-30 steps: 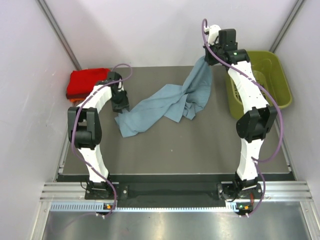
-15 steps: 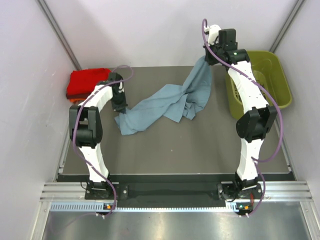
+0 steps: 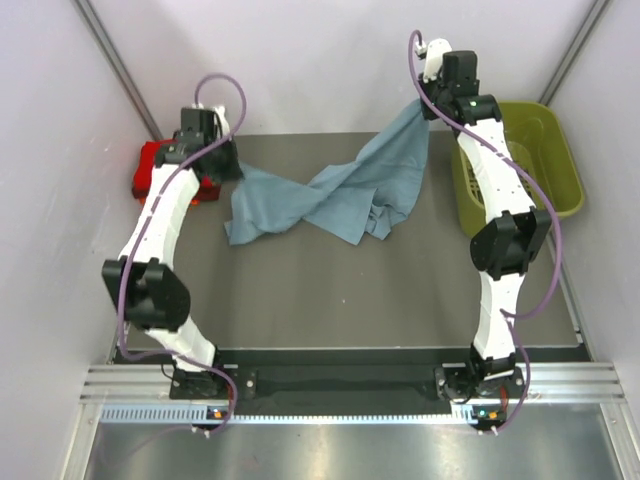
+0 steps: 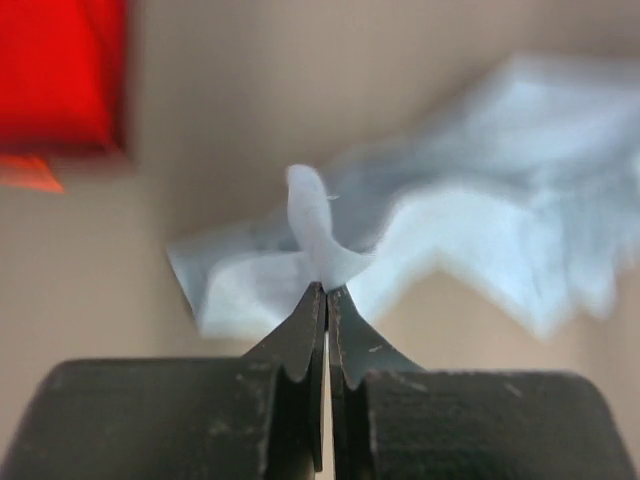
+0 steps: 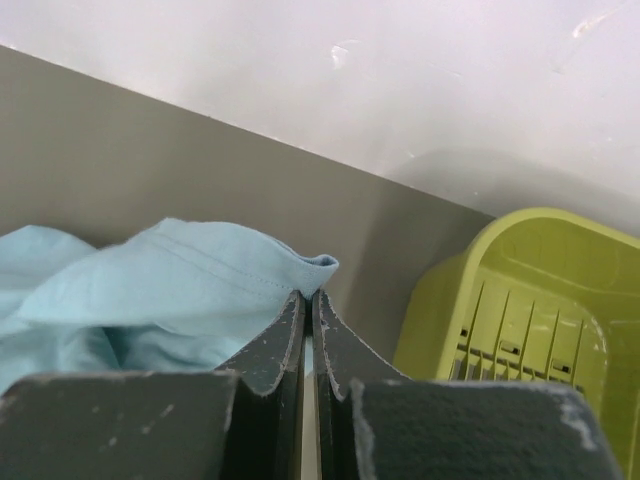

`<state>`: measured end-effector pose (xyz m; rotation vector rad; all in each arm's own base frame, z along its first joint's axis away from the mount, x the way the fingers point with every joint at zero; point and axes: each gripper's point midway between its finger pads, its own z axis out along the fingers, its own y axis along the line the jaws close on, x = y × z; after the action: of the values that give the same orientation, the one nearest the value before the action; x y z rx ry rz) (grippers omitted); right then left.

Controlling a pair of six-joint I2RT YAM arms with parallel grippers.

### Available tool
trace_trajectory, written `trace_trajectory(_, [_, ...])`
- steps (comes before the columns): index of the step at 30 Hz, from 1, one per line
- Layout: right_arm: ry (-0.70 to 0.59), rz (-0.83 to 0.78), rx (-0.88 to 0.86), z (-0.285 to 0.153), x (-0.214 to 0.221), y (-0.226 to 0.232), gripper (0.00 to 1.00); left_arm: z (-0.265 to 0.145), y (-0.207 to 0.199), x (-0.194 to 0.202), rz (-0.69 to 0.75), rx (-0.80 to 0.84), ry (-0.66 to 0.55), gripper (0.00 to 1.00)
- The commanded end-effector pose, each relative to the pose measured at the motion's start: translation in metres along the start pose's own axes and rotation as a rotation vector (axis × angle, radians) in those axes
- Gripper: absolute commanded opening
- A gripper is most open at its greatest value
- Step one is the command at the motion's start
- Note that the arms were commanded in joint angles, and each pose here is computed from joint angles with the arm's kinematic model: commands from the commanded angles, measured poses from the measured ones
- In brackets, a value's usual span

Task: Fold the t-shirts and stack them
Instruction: Flatten the tshirt out

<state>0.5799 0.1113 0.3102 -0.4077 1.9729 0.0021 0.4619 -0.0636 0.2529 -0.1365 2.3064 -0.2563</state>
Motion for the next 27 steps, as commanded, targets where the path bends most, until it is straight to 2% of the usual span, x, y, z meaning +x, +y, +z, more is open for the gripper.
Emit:
trace_trajectory(1, [-0.077,-0.010,0.045,-0.023,-0.027,-0.013,0.00,-0.037,-0.022,0.111,-0.070,0.155,0.348,0.00])
trace_trajectory(2, [-0.074,-0.011,0.043,-0.022,-0.026,-0.012,0.00,-0.037,-0.015,0.152,-0.083,0.135,0.455,0.00])
trace_trajectory(6, [-0.075,-0.007,0.039,-0.016,-0.026,-0.011,0.00,-0.069,-0.042,0.238,-0.057,0.219,0.670,0.00])
trace_trajectory(7, [-0.077,-0.009,0.033,-0.017,-0.027,-0.008,0.00,-0.068,-0.047,0.245,-0.051,0.229,0.681,0.17])
trace_trajectory(8, [-0.079,-0.012,0.031,-0.017,-0.028,-0.006,0.00,-0.063,-0.045,0.247,-0.049,0.192,0.675,0.62])
trace_trajectory(10, [-0.077,-0.017,0.022,-0.017,-0.028,0.000,0.00,-0.045,-0.046,0.236,-0.045,0.170,0.644,0.71])
trace_trajectory(11, [-0.077,-0.024,0.015,-0.018,-0.029,0.003,0.00,-0.030,-0.046,0.213,-0.028,0.155,0.575,0.73])
trace_trajectory(13, [-0.075,-0.026,0.012,-0.019,-0.028,0.005,0.00,-0.018,-0.038,0.190,-0.012,0.106,0.511,0.73])
trace_trajectory(14, [-0.077,-0.026,0.010,-0.020,-0.029,0.005,0.00,-0.009,-0.033,0.165,0.004,0.069,0.435,0.73])
trace_trajectory(18, [-0.067,-0.026,0.012,-0.018,-0.025,0.006,0.00,0.018,0.000,0.138,-0.033,-0.020,0.387,0.67])
trace_trajectory(21, [-0.068,-0.022,0.008,-0.019,-0.025,0.006,0.00,0.030,0.016,0.147,-0.034,-0.075,0.421,0.61])
trace_trajectory(25, [-0.066,-0.022,-0.004,-0.019,-0.025,0.009,0.00,0.023,0.022,0.174,-0.026,-0.085,0.508,0.47])
trace_trajectory(27, [-0.058,-0.019,-0.005,-0.018,-0.022,0.009,0.00,0.017,0.030,0.196,-0.030,-0.113,0.566,0.47])
